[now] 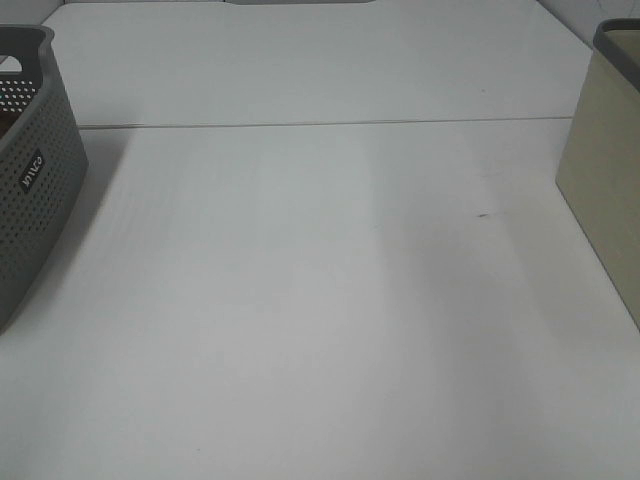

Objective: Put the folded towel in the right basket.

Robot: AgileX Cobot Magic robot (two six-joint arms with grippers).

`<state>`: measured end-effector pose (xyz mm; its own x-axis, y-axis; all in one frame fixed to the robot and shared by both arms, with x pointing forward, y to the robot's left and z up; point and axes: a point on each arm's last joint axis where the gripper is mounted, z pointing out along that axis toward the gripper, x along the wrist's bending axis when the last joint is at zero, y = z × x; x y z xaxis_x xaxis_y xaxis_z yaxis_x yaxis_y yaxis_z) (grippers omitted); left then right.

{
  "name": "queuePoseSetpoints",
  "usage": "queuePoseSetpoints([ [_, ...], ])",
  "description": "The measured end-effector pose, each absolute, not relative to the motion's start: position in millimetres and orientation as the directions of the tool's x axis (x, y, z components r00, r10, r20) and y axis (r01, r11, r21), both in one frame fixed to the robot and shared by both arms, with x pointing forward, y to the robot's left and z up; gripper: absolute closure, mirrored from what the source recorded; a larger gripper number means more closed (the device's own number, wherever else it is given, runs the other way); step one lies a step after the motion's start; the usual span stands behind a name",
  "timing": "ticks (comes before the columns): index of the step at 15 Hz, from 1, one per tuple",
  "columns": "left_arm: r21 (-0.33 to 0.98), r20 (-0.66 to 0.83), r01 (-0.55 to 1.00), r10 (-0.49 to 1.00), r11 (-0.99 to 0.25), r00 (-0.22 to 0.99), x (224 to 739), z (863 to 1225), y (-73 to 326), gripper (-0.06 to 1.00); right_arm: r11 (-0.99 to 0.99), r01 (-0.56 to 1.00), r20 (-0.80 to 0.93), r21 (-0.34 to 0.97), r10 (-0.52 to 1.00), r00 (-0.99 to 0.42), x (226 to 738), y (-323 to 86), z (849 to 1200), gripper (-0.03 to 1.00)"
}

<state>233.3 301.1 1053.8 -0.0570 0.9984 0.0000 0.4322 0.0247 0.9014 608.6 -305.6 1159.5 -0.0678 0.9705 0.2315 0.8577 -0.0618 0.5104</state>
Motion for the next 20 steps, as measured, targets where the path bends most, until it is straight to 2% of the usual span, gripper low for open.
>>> queuePoseSetpoints([
  [3, 0.901, 0.0, 0.432, 0.998, 0.025, -0.057, 233.3, 1053.8, 301.1, -0.03, 0.034, 0.859, 0.237, 0.51, 0.955, -0.178, 606.6, -260.8, 1160.1, 0.0],
  [6, 0.901, 0.0, 0.432, 0.998, 0.025, -0.057, 233.3, 1053.8, 301.1, -0.03, -0.01, 0.862, 0.221, 0.506, 0.968, -0.118, 600.7, -260.0, 1164.9, 0.0],
  [8, 0.901, 0.0, 0.432, 0.998, 0.025, -0.057, 233.3, 1053.8, 301.1, -0.03, -0.03, 0.84, 0.098, 0.542, 0.995, -0.028, 554.0, -276.4, 1182.9, 0.0],
  [13, 0.901, 0.0, 0.432, 0.998, 0.025, -0.057, 233.3, 1053.8, 301.1, -0.03, -0.036, 0.749, 0.09, 0.662, 0.995, -0.032, 426.3, -284.2, 1186.5, 0.0],
  [16, 0.901, 0.0, 0.432, 0.998, 0.025, -0.057, 233.3, 1053.8, 301.1, -0.03, -0.035, 0.678, 0.088, 0.734, 0.995, -0.044, 339.4, -288.5, 1165.7, 0.0],
  [20, 0.901, 0.0, 0.432, 0.998, 0.025, -0.057, 233.3, 1053.8, 301.1, -0.03, -0.026, 0.594, 0.078, 0.804, 0.995, -0.062, 270.6, -291.9, 1117.5, 0.0],
])
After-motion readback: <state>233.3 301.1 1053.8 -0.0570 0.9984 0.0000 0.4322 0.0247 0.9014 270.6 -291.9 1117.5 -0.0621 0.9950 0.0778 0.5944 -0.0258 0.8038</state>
